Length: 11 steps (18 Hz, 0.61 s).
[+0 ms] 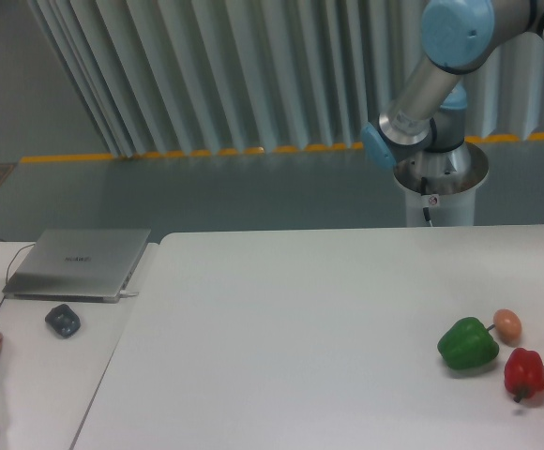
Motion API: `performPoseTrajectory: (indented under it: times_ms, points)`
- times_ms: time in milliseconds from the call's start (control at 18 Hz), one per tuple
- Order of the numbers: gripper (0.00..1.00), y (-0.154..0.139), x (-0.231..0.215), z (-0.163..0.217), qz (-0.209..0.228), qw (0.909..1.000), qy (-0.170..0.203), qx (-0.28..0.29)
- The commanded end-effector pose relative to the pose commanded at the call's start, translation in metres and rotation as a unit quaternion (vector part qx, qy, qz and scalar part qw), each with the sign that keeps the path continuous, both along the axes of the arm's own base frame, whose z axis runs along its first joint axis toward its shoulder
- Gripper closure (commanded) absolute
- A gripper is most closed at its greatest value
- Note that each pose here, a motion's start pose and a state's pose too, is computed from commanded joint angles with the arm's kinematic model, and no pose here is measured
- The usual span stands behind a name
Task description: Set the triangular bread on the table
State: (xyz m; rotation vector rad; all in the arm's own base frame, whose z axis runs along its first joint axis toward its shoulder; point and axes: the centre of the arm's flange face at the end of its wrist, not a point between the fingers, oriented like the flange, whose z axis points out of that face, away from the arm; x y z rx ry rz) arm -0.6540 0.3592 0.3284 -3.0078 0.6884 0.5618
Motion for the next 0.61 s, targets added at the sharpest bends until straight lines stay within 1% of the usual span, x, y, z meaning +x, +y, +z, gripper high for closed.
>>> performPoseTrajectory:
  times_ms: [56, 444, 611]
  points:
    - [0.00, -0.008, -0.005, 0.001, 0.003, 1.0000, 0.001, -0.001]
    - [0.00, -0.017, -0.008, -0.006, 0.010, 0.9999, -0.004, -0.004]
    - [0.00, -0.026, -0.013, -0.018, 0.022, 0.9996, -0.014, -0.005]
